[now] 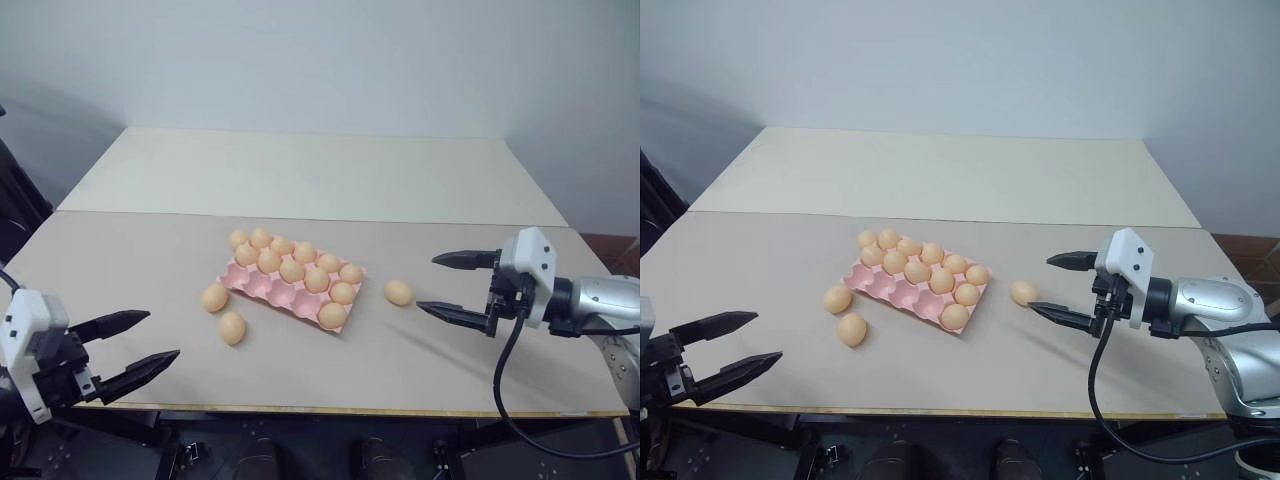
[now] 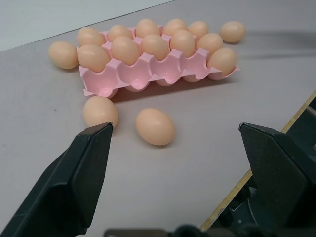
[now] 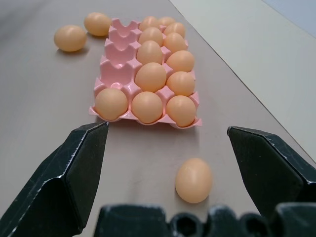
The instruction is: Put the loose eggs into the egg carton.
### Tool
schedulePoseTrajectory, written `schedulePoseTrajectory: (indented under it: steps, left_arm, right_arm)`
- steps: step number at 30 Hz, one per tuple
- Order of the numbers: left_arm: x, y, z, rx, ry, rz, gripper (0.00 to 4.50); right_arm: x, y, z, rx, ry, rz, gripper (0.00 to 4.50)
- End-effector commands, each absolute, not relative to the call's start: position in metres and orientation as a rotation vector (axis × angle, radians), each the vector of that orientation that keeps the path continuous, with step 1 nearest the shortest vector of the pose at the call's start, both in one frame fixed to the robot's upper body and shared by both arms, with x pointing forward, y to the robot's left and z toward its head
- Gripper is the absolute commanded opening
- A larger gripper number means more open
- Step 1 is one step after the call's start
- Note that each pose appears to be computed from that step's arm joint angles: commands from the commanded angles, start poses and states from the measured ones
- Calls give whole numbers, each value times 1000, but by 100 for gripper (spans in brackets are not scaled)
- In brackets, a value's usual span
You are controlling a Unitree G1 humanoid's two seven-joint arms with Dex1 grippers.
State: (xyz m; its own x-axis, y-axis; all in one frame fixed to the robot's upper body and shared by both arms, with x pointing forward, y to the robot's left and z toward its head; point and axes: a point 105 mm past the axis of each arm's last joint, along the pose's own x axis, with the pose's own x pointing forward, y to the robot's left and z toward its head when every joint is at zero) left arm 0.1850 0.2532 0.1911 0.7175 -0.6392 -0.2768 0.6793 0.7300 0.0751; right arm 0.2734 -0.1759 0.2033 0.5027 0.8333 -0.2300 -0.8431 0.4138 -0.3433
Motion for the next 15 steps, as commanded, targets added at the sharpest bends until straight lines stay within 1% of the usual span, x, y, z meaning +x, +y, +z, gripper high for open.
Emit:
schedulePoseTrajectory:
  steps: [1,11,15]
  left_arm:
    - [188,254,199,176,208,-729,446]
    - [187,249,201,206,221,-754,446]
    - [190,245,202,215,208,-772,446]
  right_arm:
    - [270,-174,211,-461,-13,1063,450]
    - [269,-178,208,-469,5,1062,450]
    - [277,-185,205,-520,51,1035,450]
